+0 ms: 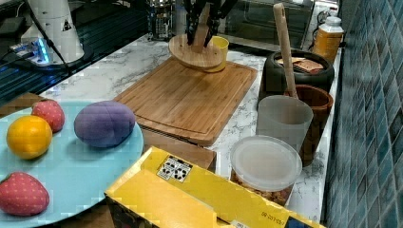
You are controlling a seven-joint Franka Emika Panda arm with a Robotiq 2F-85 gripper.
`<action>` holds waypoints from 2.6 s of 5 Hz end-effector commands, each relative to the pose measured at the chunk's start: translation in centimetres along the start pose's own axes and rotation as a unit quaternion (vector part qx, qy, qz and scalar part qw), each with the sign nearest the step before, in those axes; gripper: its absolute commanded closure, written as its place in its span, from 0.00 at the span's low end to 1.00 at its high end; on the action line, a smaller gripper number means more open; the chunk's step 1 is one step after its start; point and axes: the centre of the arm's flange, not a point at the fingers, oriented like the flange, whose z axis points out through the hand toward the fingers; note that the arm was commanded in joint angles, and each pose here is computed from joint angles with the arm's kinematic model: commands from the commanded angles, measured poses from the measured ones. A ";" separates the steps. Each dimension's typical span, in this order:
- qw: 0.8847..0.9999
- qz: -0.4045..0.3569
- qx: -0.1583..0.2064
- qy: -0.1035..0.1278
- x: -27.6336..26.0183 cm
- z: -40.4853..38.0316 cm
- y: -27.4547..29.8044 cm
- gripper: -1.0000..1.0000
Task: Place the lid on the board.
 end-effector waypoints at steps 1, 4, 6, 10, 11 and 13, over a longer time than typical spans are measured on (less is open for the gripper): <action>0.990 0.108 0.055 0.069 3.8 -6.6 10.1 1.00; 0.985 0.106 0.081 0.114 3.2 -1.0 8.6 1.00; 0.980 0.125 0.089 0.124 4.3 0.7 7.9 1.00; 0.979 0.137 0.089 0.122 6.8 3.6 5.5 1.00; 0.979 0.137 0.089 0.122 6.6 3.6 5.3 0.00; 0.986 0.122 0.053 0.104 6.5 4.5 4.4 0.00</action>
